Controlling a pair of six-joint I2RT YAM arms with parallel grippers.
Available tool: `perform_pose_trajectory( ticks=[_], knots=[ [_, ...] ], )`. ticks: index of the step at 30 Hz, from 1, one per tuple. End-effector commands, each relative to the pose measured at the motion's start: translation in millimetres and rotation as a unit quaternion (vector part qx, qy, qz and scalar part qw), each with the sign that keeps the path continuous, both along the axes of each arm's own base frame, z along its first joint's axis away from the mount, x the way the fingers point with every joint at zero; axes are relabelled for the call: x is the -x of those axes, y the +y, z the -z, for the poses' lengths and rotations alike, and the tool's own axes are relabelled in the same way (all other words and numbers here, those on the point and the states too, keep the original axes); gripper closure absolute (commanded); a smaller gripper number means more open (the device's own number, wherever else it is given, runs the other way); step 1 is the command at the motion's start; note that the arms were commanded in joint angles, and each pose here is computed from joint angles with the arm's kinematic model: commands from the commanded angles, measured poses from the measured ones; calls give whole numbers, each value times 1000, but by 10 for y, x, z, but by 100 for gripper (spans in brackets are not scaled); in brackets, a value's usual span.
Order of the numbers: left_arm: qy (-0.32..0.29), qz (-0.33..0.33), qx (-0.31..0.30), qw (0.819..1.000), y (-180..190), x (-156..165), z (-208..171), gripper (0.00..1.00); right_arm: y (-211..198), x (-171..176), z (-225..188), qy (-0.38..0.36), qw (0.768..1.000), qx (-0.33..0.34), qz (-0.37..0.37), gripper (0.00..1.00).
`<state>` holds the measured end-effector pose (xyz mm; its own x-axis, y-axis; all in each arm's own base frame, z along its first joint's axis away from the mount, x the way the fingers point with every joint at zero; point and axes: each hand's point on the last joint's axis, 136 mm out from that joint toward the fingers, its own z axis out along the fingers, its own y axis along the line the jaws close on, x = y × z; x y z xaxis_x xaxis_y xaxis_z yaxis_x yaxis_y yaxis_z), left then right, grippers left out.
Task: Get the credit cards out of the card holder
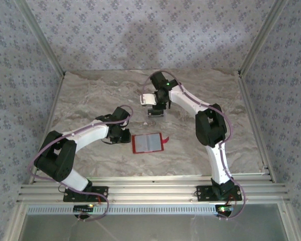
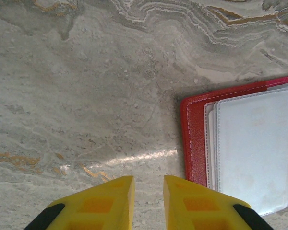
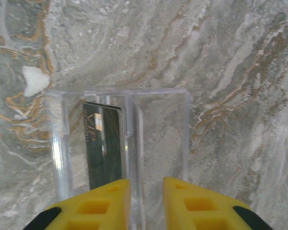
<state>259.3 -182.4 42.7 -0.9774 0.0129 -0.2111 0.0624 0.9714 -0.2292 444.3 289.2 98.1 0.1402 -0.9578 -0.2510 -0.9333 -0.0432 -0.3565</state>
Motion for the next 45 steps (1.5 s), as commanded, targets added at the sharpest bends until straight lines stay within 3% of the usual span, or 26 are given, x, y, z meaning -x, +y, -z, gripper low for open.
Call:
perform_pose_trajectory(
  ticks=[1,13,19,25,30,37,45],
  knots=[
    [7,5,-2,1000,22,26,-19,77,-9,-210,-139,-58,998,17,3,73],
    [5,10,12,1000,-26,19,-40,77,-34,-287,-569,-136,990,-7,42,72],
    [12,15,32,999,-114,26,0,80,9,-154,-865,-113,979,-90,145,71],
    [27,30,47,998,-205,53,50,83,-63,124,-1001,-58,937,-188,290,69],
    [34,28,40,998,-193,50,123,85,-76,479,-999,-8,898,-252,360,69],
    [38,28,50,998,-249,25,174,86,-85,968,-850,26,875,-257,409,69],
    [35,27,54,998,-273,-3,164,85,-30,1340,-686,103,819,-298,479,73]
  ],
)
